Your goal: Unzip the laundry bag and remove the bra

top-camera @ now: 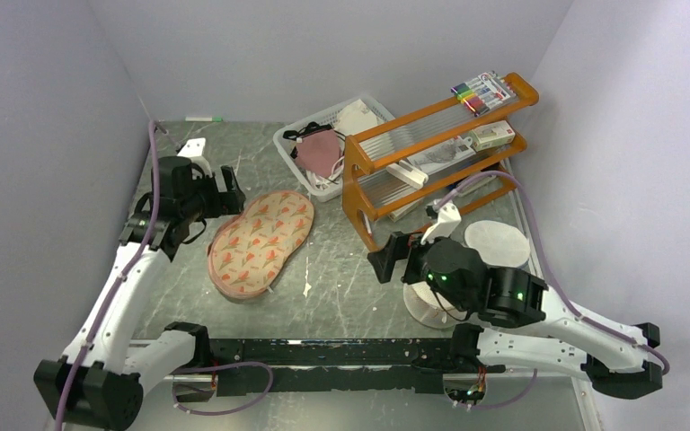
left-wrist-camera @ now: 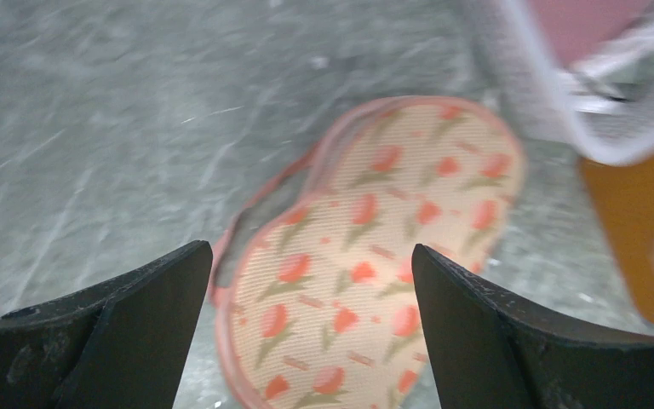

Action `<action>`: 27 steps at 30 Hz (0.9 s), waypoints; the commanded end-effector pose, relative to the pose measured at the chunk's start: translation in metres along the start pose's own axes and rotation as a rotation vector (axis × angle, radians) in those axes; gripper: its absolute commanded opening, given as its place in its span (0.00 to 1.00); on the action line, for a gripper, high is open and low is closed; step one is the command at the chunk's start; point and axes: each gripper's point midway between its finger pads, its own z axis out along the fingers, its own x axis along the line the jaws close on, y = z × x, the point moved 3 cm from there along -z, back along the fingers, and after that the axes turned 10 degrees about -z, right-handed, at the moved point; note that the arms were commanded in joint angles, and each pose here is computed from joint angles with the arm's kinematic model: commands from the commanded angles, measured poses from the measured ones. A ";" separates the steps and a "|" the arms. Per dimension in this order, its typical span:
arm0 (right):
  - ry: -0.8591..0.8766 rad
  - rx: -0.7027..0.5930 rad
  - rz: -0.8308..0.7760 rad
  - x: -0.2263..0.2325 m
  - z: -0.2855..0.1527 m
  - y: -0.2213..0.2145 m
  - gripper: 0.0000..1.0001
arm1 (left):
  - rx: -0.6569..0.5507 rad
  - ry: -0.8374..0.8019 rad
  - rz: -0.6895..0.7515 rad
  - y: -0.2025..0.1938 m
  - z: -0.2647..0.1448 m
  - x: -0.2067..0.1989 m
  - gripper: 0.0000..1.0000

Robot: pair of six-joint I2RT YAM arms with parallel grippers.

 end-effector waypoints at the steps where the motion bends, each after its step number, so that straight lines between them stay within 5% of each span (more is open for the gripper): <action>1: -0.138 -0.009 -0.044 -0.011 0.003 0.017 1.00 | -0.021 -0.242 0.020 0.013 -0.027 -0.042 1.00; 9: -0.438 -0.079 -0.211 -0.031 0.011 0.063 1.00 | -0.248 -0.347 0.104 0.113 -0.112 -0.086 0.99; 15: -0.509 -0.143 -0.221 -0.067 0.024 0.121 1.00 | -0.426 -0.368 0.182 0.169 -0.166 -0.104 0.99; 21: -0.641 -0.144 -0.218 -0.115 0.017 0.169 1.00 | -0.552 -0.292 0.178 0.195 -0.204 -0.100 0.99; 27: -0.594 -0.281 -0.194 -0.110 -0.024 0.197 1.00 | -0.643 -0.259 0.181 0.202 -0.229 -0.095 0.99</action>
